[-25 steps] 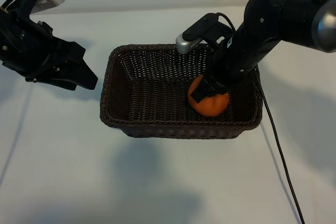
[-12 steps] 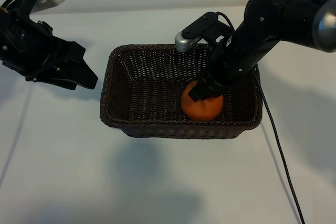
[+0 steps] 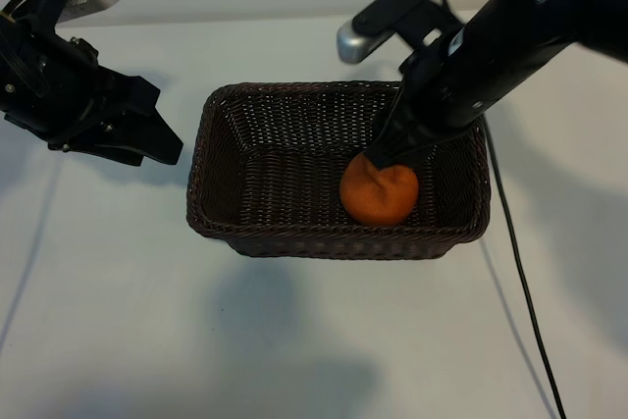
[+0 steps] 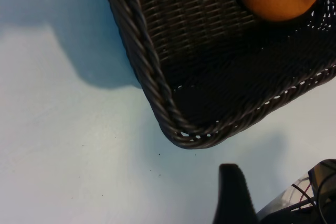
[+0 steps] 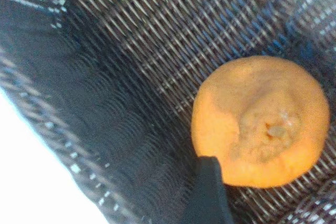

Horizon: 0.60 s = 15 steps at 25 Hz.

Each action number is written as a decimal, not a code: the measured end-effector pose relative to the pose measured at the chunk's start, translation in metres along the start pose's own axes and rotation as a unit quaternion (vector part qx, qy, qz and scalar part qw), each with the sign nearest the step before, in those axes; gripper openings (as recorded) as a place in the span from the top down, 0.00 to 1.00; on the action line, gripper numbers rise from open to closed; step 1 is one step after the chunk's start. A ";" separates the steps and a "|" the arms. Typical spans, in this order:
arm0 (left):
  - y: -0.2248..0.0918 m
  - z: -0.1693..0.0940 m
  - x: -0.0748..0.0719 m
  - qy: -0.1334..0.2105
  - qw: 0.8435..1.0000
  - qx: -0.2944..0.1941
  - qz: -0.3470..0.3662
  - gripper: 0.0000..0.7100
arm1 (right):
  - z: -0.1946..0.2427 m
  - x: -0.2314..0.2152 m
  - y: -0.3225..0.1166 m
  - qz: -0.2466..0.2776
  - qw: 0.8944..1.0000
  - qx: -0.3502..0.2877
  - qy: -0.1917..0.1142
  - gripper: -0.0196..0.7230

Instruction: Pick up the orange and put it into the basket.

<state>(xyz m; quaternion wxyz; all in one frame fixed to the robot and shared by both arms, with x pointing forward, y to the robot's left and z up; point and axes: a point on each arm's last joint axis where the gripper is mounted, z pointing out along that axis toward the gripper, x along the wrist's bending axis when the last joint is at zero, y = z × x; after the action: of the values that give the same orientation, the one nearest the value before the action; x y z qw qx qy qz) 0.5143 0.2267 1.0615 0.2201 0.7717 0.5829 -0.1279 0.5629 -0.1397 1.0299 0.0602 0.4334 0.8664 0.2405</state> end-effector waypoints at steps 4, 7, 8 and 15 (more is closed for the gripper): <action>0.000 0.000 0.000 0.000 1.000 0.000 0.000 0.31 | -0.032 0.007 0.001 -0.009 0.999 -0.031 -0.004 0.25; 0.000 0.000 0.000 0.000 1.000 0.000 0.000 0.31 | -0.043 0.010 0.000 -0.013 0.999 -0.037 -0.003 0.25; 0.000 0.000 0.000 0.000 1.000 0.000 0.000 0.31 | -0.044 0.011 0.000 -0.013 0.999 -0.035 -0.002 0.25; 0.000 0.000 0.000 0.000 1.000 0.000 0.000 0.31 | -0.045 0.005 -0.011 -0.010 0.999 0.022 -0.028 0.25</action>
<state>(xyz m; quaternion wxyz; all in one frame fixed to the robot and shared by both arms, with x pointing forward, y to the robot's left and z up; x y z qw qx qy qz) 0.5143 0.2267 1.0615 0.2201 0.7717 0.5829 -0.1279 0.5381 -0.1579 1.0647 0.0771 0.4323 0.8738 0.2089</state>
